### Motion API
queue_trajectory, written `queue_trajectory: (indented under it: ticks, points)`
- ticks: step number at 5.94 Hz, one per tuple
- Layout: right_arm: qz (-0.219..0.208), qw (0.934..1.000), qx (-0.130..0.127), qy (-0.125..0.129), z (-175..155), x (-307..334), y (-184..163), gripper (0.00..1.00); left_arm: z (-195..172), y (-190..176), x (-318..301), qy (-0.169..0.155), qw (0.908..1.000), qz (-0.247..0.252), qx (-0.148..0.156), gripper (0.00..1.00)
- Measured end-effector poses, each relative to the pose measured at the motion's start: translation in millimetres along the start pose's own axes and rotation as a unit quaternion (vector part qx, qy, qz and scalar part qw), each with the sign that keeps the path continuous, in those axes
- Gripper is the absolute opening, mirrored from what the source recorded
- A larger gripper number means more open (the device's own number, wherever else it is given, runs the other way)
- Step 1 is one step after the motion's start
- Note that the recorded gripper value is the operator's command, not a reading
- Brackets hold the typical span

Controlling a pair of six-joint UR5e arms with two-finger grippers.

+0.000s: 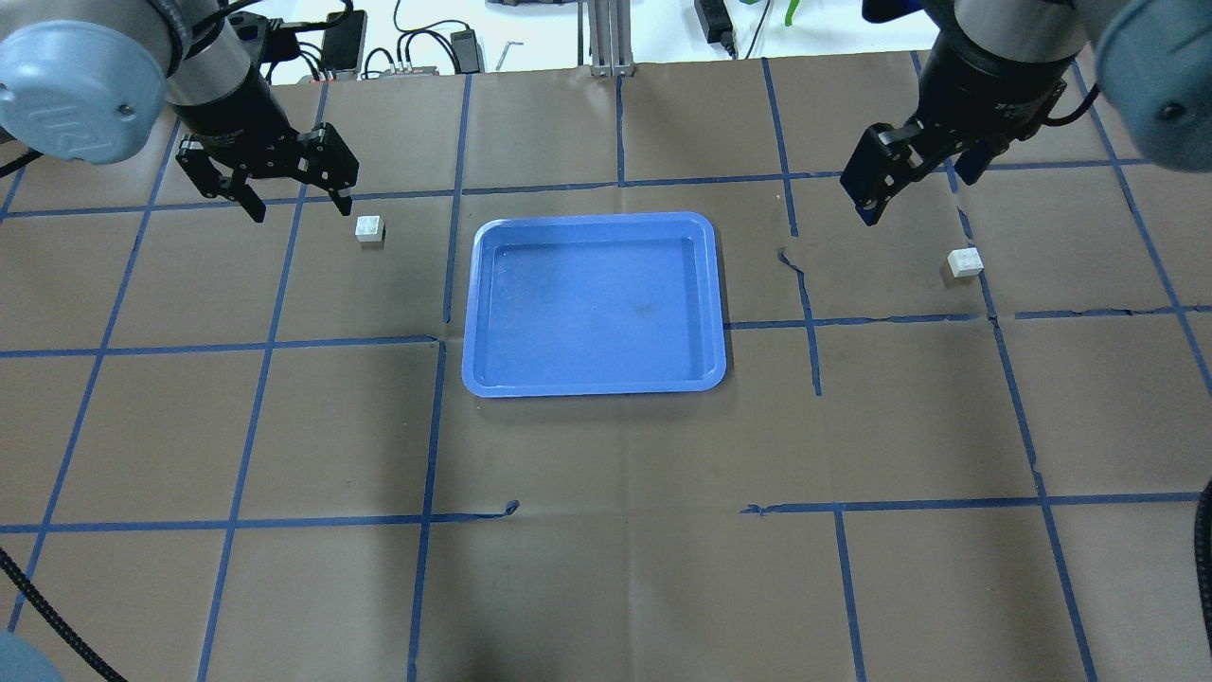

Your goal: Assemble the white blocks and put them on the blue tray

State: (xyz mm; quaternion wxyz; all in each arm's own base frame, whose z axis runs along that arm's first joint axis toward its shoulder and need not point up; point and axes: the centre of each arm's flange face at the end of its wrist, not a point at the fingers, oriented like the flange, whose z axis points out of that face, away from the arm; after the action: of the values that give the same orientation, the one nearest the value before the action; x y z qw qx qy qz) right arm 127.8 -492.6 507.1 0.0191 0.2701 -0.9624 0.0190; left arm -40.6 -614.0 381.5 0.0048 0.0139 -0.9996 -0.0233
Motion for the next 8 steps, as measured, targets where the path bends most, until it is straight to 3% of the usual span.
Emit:
queue_trajectory:
  ticks: [1,2,3,4,5,6,8]
  points:
    - [-0.127,0.9919,0.001,0.001,0.8,8.9,1.4,1.00,34.4,-26.1,-14.1,0.002,1.0000,0.004,0.003,0.97]
    - [-0.245,0.9694,0.001,-0.001,4.4,28.7,6.1,1.00,67.3,-50.0,-21.1,0.001,0.9998,0.005,0.021,0.95]
    - [-0.347,0.9378,0.000,-0.005,9.1,57.3,15.0,1.00,102.4,-70.2,-25.2,-0.001,0.9990,0.008,0.043,0.95]
    - [-0.433,0.9015,-0.001,-0.010,15.0,94.9,29.0,1.00,139.6,-86.1,-28.2,-0.003,0.9981,0.012,0.060,0.95]
    - [-0.493,0.8699,-0.002,-0.020,27.5,139.6,43.2,1.00,166.6,-96.2,-30.2,-0.005,0.9973,0.014,0.071,0.93]
    - [-0.523,0.8516,0.005,-0.032,43.4,184.6,56.3,1.00,179.1,-99.8,-30.8,-0.006,0.9969,0.014,0.078,0.91]
    - [-0.531,0.8452,0.042,-0.050,71.9,229.7,65.2,1.00,190.7,-103.2,-30.0,0.001,0.9968,0.013,0.079,0.88]
